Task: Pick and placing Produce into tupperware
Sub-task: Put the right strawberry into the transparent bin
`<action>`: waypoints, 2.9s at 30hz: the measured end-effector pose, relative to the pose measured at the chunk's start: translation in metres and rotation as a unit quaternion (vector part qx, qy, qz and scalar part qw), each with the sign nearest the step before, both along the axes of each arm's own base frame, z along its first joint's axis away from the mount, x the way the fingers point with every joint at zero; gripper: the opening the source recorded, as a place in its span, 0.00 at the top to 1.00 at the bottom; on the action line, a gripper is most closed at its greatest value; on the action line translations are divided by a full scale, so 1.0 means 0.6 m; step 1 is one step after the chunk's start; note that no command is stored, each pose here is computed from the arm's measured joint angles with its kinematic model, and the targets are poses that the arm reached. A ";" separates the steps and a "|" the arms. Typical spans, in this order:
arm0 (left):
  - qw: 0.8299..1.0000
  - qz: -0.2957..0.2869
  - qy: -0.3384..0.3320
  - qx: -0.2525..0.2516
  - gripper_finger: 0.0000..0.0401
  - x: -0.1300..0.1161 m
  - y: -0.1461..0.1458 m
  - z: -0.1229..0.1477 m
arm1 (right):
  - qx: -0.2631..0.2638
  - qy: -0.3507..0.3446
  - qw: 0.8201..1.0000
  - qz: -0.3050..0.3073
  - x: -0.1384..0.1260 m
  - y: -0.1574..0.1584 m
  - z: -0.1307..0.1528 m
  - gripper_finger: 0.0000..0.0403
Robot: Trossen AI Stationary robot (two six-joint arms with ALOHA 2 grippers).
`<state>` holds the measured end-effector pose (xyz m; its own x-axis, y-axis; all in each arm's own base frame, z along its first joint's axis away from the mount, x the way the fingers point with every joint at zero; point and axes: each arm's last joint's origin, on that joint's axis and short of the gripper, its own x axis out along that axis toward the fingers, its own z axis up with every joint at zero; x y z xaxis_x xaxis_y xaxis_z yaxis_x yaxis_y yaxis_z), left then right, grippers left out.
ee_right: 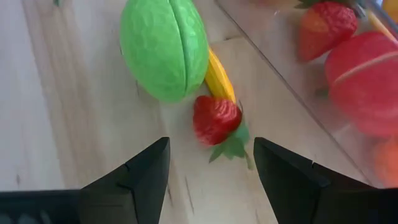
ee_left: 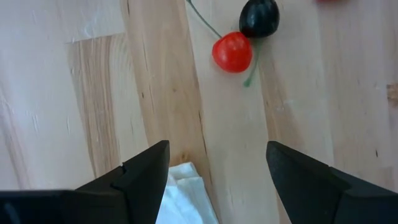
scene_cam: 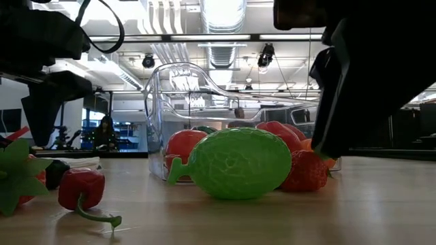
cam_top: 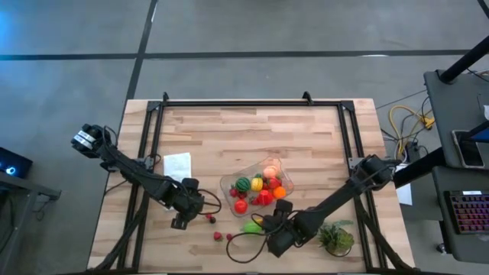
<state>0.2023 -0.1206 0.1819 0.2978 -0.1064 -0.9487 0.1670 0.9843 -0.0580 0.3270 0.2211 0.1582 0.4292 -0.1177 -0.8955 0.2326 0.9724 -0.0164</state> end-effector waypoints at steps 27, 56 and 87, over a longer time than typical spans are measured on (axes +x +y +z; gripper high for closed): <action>1.000 0.000 -0.012 0.023 0.37 0.001 0.002 -0.001 | 0.019 -0.026 0.999 -0.011 0.023 -0.034 -0.025 0.44; 1.000 0.006 -0.018 0.022 0.37 0.004 0.005 0.000 | 0.033 -0.013 0.999 -0.025 0.006 -0.025 -0.039 0.44; 1.000 0.006 -0.018 0.022 0.37 0.004 0.005 0.000 | 0.104 -0.031 0.984 -0.145 0.006 -0.025 -0.022 0.64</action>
